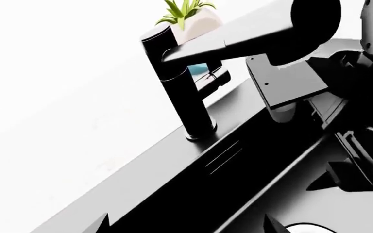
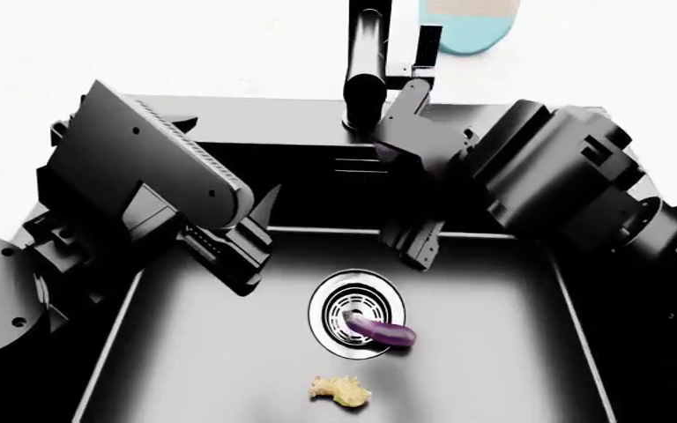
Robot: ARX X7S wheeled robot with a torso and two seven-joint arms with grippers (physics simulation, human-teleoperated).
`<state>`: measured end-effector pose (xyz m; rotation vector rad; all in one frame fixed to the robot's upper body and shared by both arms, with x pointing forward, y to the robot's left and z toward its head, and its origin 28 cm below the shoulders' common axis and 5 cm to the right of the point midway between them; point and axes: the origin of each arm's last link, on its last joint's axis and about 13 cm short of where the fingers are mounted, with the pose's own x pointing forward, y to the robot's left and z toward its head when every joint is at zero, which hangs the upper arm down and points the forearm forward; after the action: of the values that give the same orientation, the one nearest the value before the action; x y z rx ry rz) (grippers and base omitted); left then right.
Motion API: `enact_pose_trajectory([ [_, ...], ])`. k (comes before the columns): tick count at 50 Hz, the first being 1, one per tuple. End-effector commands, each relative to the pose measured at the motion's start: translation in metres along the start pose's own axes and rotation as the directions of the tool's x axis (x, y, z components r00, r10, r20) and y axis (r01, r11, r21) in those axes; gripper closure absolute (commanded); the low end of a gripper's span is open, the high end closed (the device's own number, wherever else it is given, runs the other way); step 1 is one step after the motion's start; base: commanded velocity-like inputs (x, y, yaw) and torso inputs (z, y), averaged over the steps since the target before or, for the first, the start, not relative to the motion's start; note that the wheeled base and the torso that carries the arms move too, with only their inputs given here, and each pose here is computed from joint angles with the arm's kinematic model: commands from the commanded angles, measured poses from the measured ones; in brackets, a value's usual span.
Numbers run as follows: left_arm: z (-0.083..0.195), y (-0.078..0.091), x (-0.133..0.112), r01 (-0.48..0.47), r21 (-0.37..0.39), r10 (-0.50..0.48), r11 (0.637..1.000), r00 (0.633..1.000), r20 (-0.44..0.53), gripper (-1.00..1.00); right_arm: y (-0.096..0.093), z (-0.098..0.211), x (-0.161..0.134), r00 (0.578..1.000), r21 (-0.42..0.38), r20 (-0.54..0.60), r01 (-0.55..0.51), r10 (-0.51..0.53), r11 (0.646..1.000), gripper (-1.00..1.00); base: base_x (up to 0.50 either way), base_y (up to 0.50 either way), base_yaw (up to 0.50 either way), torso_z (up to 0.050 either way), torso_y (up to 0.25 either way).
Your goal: Pick up the fruits and vegetables and place them in the sink. Turn on the sink faucet to wash them. Then turn the sink off and put them in the tray.
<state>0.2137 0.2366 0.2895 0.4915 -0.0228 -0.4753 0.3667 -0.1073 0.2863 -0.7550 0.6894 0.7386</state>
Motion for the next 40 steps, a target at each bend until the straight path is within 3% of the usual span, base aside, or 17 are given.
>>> enact_pose_trajectory([
  [1,0.0,0.0,0.0,0.0,0.001,0.0,1.0,1.0,0.003,-1.0,0.007,-0.001,0.028,0.996,-0.024,-0.032,-0.09,0.089,0.996,-1.0,0.0,0.0,0.0,0.0,0.0],
  [12,-0.001,0.001,-0.001,-0.001,-0.002,0.001,1.0,1.0,0.002,-1.0,0.013,-0.005,0.064,0.982,-0.023,-0.076,-0.177,0.174,0.984,-1.0,0.0,0.0,0.0,0.0,0.0],
  [40,-0.003,-0.001,0.0,-0.002,-0.004,0.002,1.0,1.0,-0.001,-1.0,0.029,-0.023,0.082,0.945,-0.016,-0.207,-0.262,0.253,0.965,-1.0,0.0,0.0,0.0,0.0,0.0],
])
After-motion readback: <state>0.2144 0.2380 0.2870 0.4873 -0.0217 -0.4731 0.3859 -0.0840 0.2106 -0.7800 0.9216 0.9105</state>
